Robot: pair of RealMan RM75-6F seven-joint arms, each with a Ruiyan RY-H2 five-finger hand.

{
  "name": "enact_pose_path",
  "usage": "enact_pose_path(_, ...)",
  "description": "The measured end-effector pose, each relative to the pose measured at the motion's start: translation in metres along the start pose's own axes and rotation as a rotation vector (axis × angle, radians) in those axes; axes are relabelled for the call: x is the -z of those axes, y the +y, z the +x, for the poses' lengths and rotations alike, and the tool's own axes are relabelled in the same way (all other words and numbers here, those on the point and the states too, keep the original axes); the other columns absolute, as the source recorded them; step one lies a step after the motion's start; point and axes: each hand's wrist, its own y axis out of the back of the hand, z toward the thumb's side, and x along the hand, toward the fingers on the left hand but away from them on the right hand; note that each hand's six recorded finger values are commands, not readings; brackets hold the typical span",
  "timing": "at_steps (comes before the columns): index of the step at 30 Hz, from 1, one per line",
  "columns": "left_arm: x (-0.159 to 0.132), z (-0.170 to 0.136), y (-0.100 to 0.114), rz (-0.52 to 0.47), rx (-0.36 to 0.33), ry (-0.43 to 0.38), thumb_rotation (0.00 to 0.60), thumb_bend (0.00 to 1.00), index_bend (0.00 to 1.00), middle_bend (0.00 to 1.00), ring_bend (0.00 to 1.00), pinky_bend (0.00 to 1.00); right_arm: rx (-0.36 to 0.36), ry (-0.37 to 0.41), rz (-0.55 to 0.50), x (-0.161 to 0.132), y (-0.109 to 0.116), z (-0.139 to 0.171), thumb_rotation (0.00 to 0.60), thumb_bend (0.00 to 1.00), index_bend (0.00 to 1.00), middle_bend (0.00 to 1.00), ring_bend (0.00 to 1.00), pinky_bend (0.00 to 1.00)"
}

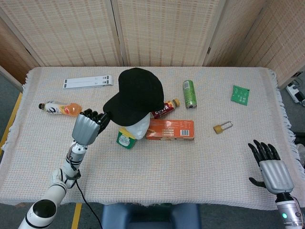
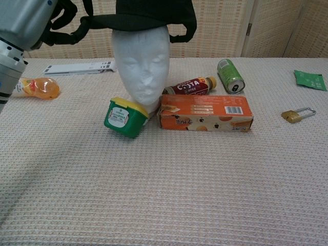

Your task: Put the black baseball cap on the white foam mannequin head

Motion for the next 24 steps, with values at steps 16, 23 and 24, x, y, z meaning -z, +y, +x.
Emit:
enact_pose_path(16, -0.006, -0.028, 0.019, -0.046, -0.047, -0.029, 0.600, 0.53, 0.74, 1.00, 1.00, 1.00, 0.006, 0.022, -0.006, -0.004, 0.002, 0.005, 0.600, 0.03, 0.00, 0.00, 0.00, 0.00)
enact_pose_path(23, -0.011, -0.043, 0.022, -0.050, -0.035, -0.045, 0.600, 0.45, 0.58, 1.00, 1.00, 1.00, 0.006, 0.041, -0.007, -0.008, 0.002, 0.009, 0.600, 0.03, 0.00, 0.00, 0.00, 0.00)
enact_pose_path(24, -0.011, -0.045, 0.022, -0.039, -0.029, -0.045, 0.600, 0.38, 0.44, 1.00, 1.00, 1.00, 0.008, 0.042, -0.008, -0.008, 0.003, 0.010, 0.600, 0.03, 0.00, 0.00, 0.00, 0.00)
